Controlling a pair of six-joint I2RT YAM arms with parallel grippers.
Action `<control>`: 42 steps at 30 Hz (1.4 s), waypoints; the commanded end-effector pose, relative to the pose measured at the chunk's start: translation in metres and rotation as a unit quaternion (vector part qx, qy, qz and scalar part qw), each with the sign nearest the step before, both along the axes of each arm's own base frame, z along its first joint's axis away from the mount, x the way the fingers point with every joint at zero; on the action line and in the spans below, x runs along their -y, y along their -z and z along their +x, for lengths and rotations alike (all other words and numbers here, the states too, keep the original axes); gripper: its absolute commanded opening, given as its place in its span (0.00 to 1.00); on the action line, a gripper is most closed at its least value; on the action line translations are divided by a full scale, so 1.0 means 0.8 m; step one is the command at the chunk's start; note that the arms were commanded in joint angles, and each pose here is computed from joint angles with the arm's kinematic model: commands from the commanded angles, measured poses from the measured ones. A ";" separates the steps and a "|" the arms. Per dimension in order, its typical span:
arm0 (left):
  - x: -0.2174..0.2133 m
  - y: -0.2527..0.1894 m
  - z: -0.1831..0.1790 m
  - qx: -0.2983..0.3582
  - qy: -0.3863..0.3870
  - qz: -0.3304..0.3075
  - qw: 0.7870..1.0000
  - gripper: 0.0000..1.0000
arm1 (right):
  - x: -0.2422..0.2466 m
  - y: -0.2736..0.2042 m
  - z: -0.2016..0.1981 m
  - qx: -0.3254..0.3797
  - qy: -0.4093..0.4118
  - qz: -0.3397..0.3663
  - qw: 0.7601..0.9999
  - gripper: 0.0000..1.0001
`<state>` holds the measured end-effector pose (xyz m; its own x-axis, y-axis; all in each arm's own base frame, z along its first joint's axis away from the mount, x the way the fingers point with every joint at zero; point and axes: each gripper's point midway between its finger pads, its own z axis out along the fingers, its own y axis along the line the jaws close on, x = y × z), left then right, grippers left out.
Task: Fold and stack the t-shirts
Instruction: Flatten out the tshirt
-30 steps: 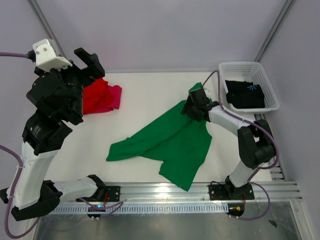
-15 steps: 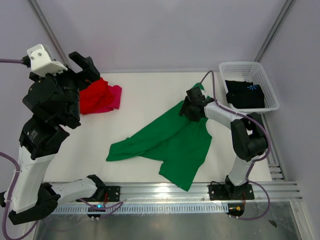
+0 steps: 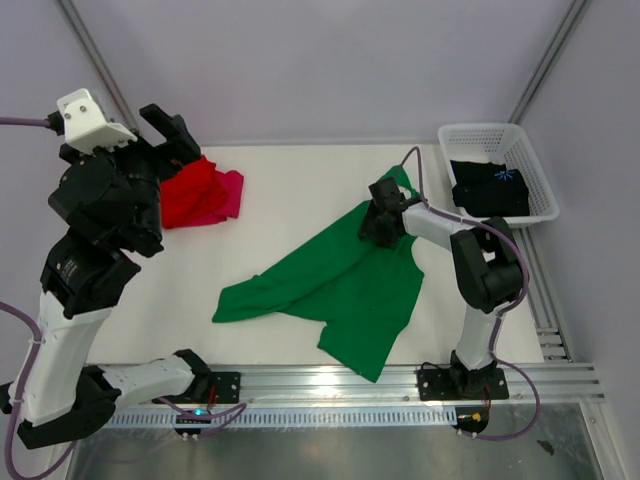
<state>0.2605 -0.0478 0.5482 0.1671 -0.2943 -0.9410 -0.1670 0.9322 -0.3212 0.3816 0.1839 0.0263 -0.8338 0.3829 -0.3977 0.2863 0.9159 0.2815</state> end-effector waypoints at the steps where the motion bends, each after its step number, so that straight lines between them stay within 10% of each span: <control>1: -0.016 -0.017 -0.011 0.020 -0.014 -0.015 1.000 0.99 | -0.011 -0.002 0.018 0.011 -0.007 0.010 1.000 0.56; 11: -0.015 -0.015 -0.009 0.017 -0.017 -0.009 1.000 0.99 | -0.026 -0.019 0.041 0.031 -0.029 0.018 0.999 0.03; 22: 0.011 -0.008 0.010 0.013 0.005 -0.006 1.000 0.99 | -0.003 -0.097 0.059 0.068 -0.045 -0.043 0.996 0.06; 27: 0.015 -0.007 0.014 0.013 0.009 -0.007 1.000 0.99 | 0.002 -0.107 0.062 0.070 -0.046 -0.058 0.995 0.34; 36: 0.002 -0.008 0.006 0.014 -0.007 -0.002 1.000 0.99 | -0.002 -0.057 0.046 0.027 -0.048 -0.050 0.997 0.33; 42: -0.006 -0.008 0.001 0.014 -0.015 0.004 1.000 0.99 | -0.011 -0.050 0.052 0.028 -0.058 -0.038 0.997 0.12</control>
<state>0.2671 -0.0526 0.5454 0.1630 -0.2667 -0.9499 -0.1717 0.9404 -0.2935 0.4159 0.1861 0.0676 -0.8508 0.2545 -0.4598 0.1816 0.9634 0.1973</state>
